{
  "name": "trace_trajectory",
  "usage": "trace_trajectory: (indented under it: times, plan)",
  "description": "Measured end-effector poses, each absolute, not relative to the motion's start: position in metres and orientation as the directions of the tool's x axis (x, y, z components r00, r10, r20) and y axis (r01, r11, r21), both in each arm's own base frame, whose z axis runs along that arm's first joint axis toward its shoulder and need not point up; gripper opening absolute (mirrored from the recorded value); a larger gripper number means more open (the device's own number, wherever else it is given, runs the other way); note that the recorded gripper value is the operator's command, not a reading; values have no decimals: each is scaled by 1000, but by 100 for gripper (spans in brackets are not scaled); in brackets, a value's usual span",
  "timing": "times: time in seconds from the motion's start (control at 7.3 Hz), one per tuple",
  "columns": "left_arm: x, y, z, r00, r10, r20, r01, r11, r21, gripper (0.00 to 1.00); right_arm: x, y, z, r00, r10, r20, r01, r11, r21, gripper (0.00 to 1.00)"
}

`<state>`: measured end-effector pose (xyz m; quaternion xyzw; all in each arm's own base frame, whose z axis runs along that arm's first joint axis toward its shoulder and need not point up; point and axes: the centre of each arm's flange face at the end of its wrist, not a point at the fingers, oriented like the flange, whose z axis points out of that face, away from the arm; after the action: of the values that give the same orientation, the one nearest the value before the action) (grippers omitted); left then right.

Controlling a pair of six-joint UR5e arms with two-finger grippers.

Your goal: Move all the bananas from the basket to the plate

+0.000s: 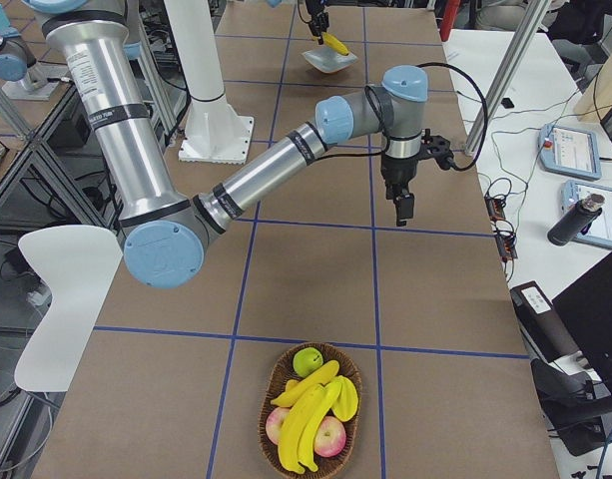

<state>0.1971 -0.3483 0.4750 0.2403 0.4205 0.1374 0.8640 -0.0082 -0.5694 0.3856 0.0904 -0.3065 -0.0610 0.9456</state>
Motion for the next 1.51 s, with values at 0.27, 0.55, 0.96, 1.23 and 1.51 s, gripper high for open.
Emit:
trace_trajectory:
  times: [0.27,0.55,0.96,1.23,1.51]
  plan:
    - [202,-357,495,659,453,-601,-66,830,553,26,12,-569,399,782,-189,594,74,974,212,100]
    - [215,-371,493,663,464,-588,-62,817,574,100,16,-570,399,778,-193,598,74,973,217,100]
    - [218,-375,501,669,462,-582,-65,817,573,100,16,-571,398,778,-191,599,72,974,217,100]
    - [217,-375,496,658,468,-590,-62,815,577,100,16,-571,398,778,-190,599,71,974,216,100]
    - [213,-374,473,596,495,-632,-60,813,579,100,16,-569,405,778,-193,597,80,974,210,100]
